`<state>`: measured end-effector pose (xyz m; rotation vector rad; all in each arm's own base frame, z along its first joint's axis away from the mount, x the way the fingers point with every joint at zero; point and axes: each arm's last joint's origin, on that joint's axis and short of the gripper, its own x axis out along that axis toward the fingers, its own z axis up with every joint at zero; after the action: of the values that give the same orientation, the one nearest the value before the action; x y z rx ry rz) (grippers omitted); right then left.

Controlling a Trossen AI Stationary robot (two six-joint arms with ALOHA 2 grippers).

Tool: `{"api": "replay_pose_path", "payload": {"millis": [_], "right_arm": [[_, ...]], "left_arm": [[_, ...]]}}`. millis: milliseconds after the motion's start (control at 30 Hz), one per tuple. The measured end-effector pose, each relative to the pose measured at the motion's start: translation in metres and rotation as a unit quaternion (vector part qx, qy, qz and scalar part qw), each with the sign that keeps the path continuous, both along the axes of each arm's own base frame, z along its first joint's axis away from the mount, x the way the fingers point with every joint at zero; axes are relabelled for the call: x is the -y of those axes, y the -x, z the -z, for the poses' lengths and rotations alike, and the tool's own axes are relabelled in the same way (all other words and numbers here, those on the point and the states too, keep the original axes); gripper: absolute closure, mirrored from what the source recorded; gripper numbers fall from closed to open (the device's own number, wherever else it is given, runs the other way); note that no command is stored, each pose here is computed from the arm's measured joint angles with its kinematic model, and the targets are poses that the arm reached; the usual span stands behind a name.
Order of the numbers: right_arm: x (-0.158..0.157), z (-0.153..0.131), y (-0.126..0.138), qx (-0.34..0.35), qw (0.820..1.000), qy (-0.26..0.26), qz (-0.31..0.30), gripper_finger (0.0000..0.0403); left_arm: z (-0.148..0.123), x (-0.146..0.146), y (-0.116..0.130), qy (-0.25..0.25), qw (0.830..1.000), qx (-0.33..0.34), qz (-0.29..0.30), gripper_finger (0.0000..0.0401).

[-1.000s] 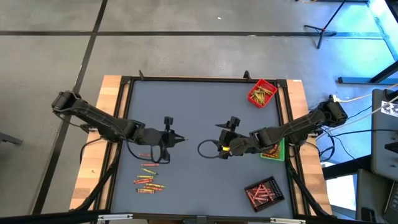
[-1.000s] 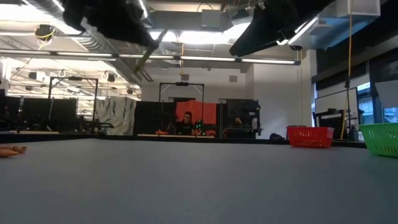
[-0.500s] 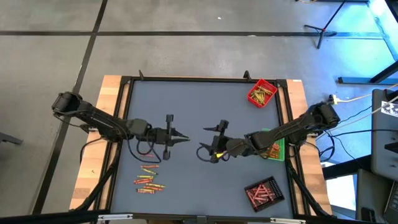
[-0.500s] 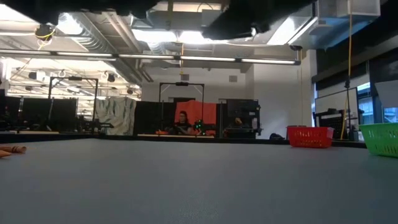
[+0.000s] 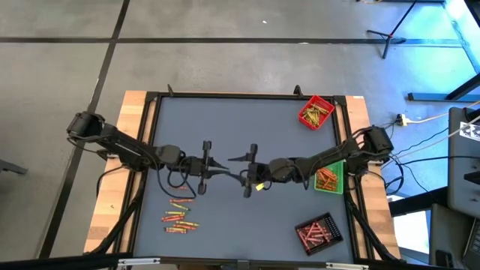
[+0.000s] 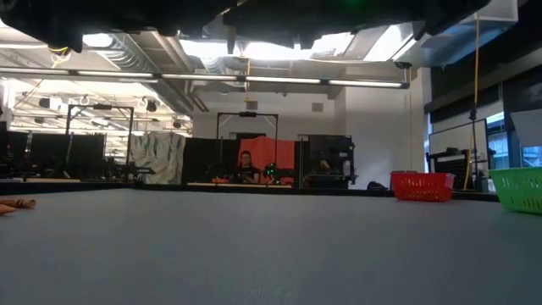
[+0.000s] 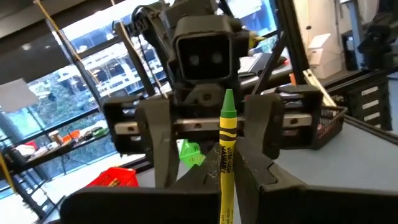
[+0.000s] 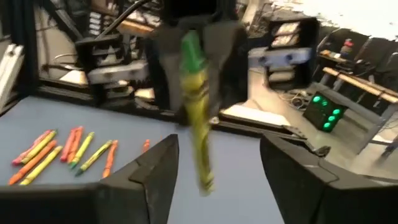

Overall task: Sort crayons
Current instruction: Put the green crayon into the red bin

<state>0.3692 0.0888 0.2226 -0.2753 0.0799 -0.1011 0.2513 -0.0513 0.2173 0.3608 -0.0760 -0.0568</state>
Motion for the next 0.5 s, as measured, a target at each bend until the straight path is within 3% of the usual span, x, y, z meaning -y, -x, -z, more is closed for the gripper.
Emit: {"api": "replay_pose_path", "payload": {"millis": [233,500], "right_arm": [[-0.0015,-0.0023,-0.0005,0.012,1.0,0.003,-0.024,0.0223],[0.0018,-0.0021,-0.0016,0.011,0.999,0.001,-0.034,0.0349]], "left_arm": [[0.0011,-0.0015,-0.0014,0.0,1.0,-0.001,-0.006,0.0396],[-0.0005,-0.0007,-0.0013,0.003,1.0,0.006,0.006,0.0396]]}}
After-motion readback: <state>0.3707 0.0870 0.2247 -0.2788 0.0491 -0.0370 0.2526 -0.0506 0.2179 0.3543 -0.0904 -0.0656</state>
